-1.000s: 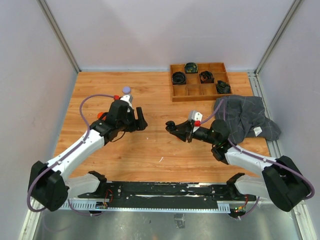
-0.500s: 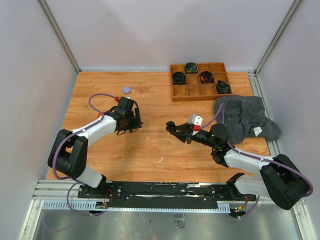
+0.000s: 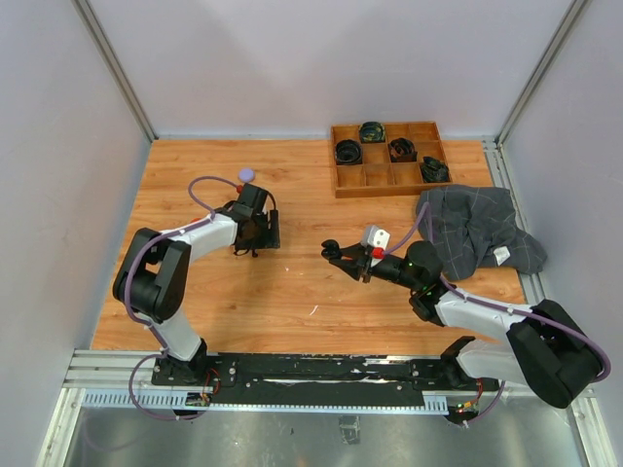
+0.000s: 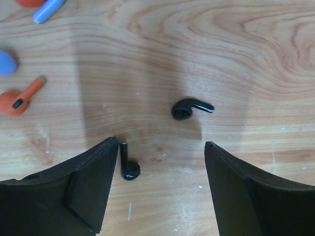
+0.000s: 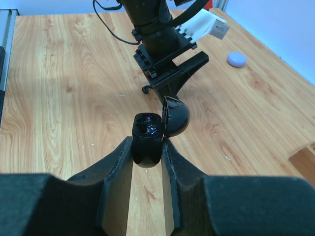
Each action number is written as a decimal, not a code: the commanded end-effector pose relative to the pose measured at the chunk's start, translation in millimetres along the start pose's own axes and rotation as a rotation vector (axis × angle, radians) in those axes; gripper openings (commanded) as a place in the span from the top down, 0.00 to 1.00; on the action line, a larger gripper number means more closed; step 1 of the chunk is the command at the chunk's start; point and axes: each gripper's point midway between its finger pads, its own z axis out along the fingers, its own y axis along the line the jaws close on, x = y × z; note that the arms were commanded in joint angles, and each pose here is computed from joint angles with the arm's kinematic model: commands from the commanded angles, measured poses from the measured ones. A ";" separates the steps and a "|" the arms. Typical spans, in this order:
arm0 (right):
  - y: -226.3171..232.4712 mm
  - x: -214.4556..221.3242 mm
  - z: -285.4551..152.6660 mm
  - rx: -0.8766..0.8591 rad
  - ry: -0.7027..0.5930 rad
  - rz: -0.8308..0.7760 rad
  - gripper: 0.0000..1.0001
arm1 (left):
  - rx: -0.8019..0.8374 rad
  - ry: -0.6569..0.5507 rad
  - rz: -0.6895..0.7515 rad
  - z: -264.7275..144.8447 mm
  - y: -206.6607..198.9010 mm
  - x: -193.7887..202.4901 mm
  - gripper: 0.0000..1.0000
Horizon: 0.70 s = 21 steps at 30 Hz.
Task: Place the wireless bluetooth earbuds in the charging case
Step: Pick up the earbud from the center of the board.
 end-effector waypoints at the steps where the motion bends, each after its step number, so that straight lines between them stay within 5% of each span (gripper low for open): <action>1: 2.0 -13.4 4.2 -0.015 -0.017 -0.043 0.99 | 0.082 0.018 0.037 0.5 -14.3 -5.5 0.24; 21: 2.5 -11.1 4.8 -0.023 0.015 -0.038 0.99 | 0.177 0.118 0.117 -26.0 -31.4 33.4 0.26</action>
